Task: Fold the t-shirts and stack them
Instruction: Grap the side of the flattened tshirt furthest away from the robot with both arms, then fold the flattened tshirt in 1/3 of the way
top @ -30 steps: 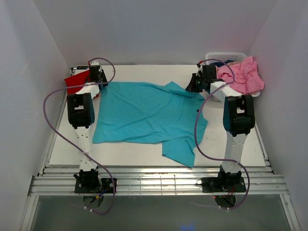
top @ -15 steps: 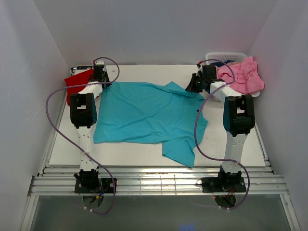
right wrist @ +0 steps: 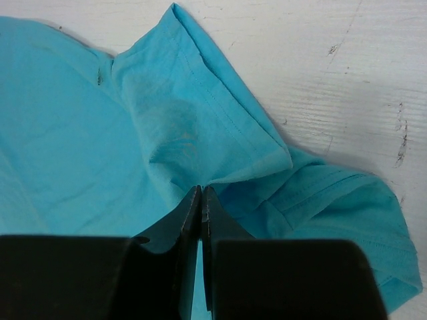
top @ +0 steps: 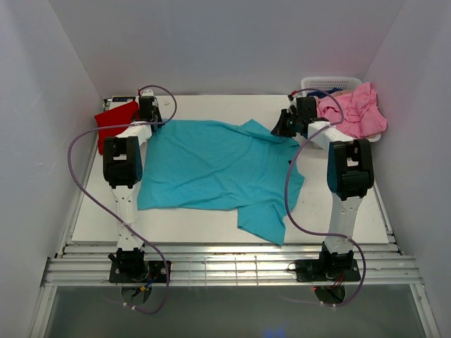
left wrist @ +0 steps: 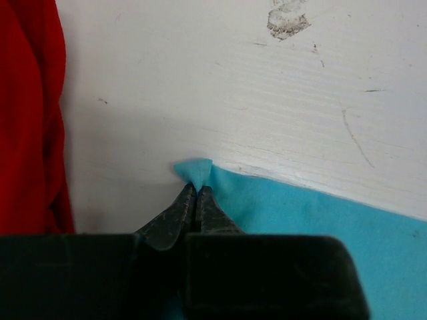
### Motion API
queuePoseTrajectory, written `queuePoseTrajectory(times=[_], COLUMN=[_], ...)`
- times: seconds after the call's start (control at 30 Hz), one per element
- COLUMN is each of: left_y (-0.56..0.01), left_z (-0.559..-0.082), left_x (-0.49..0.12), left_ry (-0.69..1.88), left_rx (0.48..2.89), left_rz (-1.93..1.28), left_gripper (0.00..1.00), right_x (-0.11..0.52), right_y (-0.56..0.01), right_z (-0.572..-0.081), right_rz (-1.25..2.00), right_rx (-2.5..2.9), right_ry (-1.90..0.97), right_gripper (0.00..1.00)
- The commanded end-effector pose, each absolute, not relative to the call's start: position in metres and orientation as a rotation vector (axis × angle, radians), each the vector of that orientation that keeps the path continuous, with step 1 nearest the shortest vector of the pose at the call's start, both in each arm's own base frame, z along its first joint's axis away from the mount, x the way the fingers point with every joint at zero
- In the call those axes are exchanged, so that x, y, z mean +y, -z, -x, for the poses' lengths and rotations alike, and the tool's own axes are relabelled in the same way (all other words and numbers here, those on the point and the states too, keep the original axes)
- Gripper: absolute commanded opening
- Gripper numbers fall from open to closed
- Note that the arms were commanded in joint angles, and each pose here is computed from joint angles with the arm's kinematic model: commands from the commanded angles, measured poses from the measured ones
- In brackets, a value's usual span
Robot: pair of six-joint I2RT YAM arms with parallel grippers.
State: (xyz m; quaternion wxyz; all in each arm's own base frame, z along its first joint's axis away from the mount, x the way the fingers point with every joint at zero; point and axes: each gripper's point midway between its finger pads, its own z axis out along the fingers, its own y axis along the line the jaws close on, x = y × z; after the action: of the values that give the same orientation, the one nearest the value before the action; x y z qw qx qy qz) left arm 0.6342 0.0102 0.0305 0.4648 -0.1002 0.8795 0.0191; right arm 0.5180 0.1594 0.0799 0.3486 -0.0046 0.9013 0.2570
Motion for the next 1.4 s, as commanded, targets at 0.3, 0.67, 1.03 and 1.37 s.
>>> queuePoseTrajectory(times=[0.3, 0.67, 1.03, 1.37], left_y=[-0.115, -0.117, -0.088, -0.084], left_z=[-0.602, -0.584, -0.549, -0.533], left_x=[0.018, 0.021, 0.020, 0.023], left_ry=[-0.047, -0.065, -0.050, -0.065], left_rx=[1.937, 1.931, 1.991, 1.995], left_rz=[0.368, 0.379, 0.421, 0.453], left_gripper=[0.07, 0.06, 0.05, 0.05], right_x=[0.162, 0.156, 0.150, 0.147], right_y=[-0.129, -0.113, -0.125, -0.143], right_z=[-0.483, -0.457, -0.447, -0.435], right_rz=[0.091, 0.089, 0.092, 0.104], right_rx=[2.237, 2.285, 2.283, 2.263], right_ry=[-0.664, -0.638, -0.582, -0.559], right_gripper=[0.08, 0.08, 0.08, 0.08])
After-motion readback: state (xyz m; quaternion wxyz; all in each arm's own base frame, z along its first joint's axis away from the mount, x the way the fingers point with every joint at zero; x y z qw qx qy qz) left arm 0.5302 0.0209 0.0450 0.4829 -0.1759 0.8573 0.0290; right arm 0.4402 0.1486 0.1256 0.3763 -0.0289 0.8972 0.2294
